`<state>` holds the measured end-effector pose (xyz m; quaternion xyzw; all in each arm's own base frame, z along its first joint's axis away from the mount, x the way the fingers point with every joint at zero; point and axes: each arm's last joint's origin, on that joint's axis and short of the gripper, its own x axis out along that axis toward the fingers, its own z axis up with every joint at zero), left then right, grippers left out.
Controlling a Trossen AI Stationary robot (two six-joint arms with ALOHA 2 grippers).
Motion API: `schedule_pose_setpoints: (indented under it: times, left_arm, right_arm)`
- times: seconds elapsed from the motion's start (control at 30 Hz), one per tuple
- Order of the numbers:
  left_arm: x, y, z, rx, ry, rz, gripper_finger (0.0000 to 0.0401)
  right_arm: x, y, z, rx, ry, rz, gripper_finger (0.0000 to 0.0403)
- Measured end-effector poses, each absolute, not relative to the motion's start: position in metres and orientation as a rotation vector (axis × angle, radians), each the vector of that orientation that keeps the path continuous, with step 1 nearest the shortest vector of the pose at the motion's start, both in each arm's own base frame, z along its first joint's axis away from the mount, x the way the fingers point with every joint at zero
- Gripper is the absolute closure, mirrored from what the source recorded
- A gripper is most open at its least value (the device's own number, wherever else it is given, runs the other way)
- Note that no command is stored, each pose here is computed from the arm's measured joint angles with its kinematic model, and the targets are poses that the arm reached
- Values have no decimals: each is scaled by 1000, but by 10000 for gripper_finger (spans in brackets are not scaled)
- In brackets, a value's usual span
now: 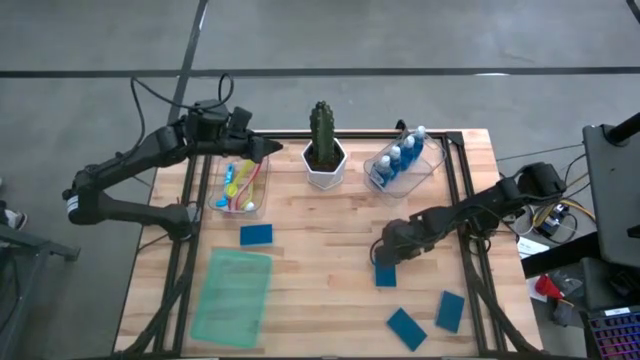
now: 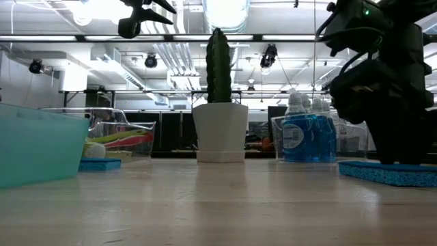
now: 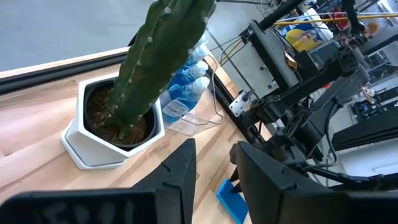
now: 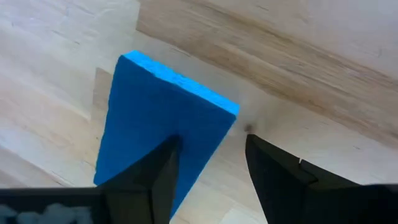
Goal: Pick & Place Kitchen Sink Supplies
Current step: Put the sponge into the green bin
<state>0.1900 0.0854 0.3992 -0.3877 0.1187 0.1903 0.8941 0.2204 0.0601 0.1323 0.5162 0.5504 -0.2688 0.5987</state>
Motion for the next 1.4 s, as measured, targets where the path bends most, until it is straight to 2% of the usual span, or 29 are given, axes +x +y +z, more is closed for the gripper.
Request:
schedule_pose_setpoints:
  times: [0.2, 0.6, 0.87, 1.13, 1.4]
  left_arm:
    - [190, 85, 399, -804, 246, 398, 293]
    - [190, 86, 398, -807, 243, 412, 293]
    - [192, 83, 399, -825, 259, 359, 293]
    - [195, 74, 399, -825, 284, 286, 293]
    - [202, 62, 407, -809, 224, 186, 293]
  right_arm:
    - [225, 62, 131, 1129, 1286, -594, 259]
    - [249, 47, 149, 1036, 1134, -497, 389]
    - [282, 36, 192, 958, 984, -361, 394]
    - [318, 18, 268, 841, 721, -250, 394]
    - [332, -8, 343, 778, 465, -260, 394]
